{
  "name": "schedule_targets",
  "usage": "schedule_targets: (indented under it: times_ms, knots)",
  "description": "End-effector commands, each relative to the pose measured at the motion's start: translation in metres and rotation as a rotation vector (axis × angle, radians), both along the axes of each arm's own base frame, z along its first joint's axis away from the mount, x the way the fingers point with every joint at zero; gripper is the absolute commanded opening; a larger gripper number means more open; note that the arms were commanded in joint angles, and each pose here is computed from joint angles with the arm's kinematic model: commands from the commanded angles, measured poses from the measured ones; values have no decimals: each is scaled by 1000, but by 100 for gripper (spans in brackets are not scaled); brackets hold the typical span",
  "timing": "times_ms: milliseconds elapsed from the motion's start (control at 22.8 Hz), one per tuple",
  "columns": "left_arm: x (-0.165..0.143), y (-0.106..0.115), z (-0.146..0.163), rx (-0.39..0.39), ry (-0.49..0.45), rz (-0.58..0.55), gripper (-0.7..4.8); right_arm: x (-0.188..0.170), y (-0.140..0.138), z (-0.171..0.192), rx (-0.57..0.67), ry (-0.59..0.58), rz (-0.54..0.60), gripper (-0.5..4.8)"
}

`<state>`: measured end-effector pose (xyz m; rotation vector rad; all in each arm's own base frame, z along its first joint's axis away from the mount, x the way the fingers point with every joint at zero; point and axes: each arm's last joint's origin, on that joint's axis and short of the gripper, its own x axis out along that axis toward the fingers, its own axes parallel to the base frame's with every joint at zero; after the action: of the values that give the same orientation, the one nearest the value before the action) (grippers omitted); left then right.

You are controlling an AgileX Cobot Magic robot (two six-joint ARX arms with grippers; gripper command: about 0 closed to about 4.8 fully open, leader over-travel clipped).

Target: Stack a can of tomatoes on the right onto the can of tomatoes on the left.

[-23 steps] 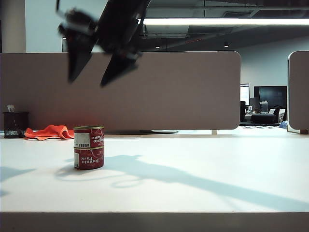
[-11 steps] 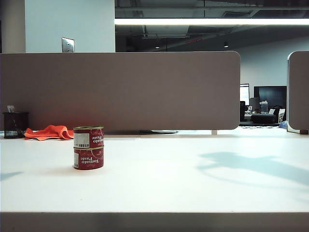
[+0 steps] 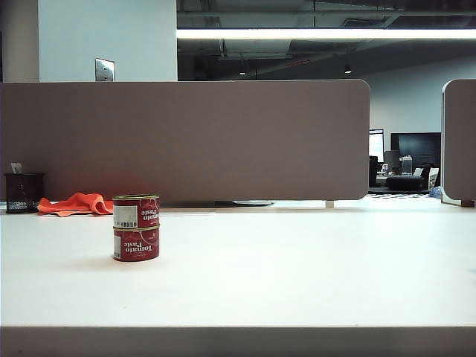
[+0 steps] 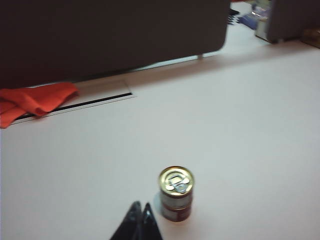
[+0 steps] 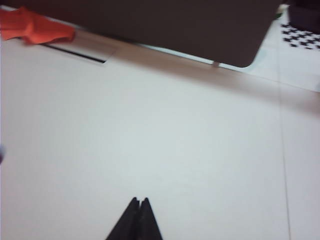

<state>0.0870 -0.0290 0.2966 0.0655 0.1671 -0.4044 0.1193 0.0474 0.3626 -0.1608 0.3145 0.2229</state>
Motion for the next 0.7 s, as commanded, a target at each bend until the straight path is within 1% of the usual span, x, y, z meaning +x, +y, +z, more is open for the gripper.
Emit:
schedule_targets:
  times_ms: [44,88,175,219,263,307,394,438,569,701]
  knots:
    - [1,3,-17,9,-2,96,-4,0,-1,-37,69,-172,-42,-8]
    - [3,2,-24,15,15,96,-4,0,-1,-63,72,-177,-40,-8]
    - [7,1,-30,17,20,96,-5,2,0,-85,64,-145,-27,-7]
    - [10,0,-38,15,5,97,-5,4,1,-102,57,-128,-24,-7]
    - [12,0,-41,15,-11,95,-5,5,2,-109,58,-132,-23,-7]
    - [17,-2,-52,2,-48,96,-5,7,3,-122,67,-155,-23,-7]
    - [22,-3,-70,-13,-91,96,-5,8,3,-138,88,-194,-16,-7]
    - [24,-4,-78,-15,-97,96,-5,8,3,-143,92,-203,-16,-7]
    - [26,-5,-116,-13,-79,96,-5,7,3,-169,97,-213,-16,-7]
    - [26,-4,-128,-26,-97,98,-5,6,2,-177,119,-233,-14,-7]
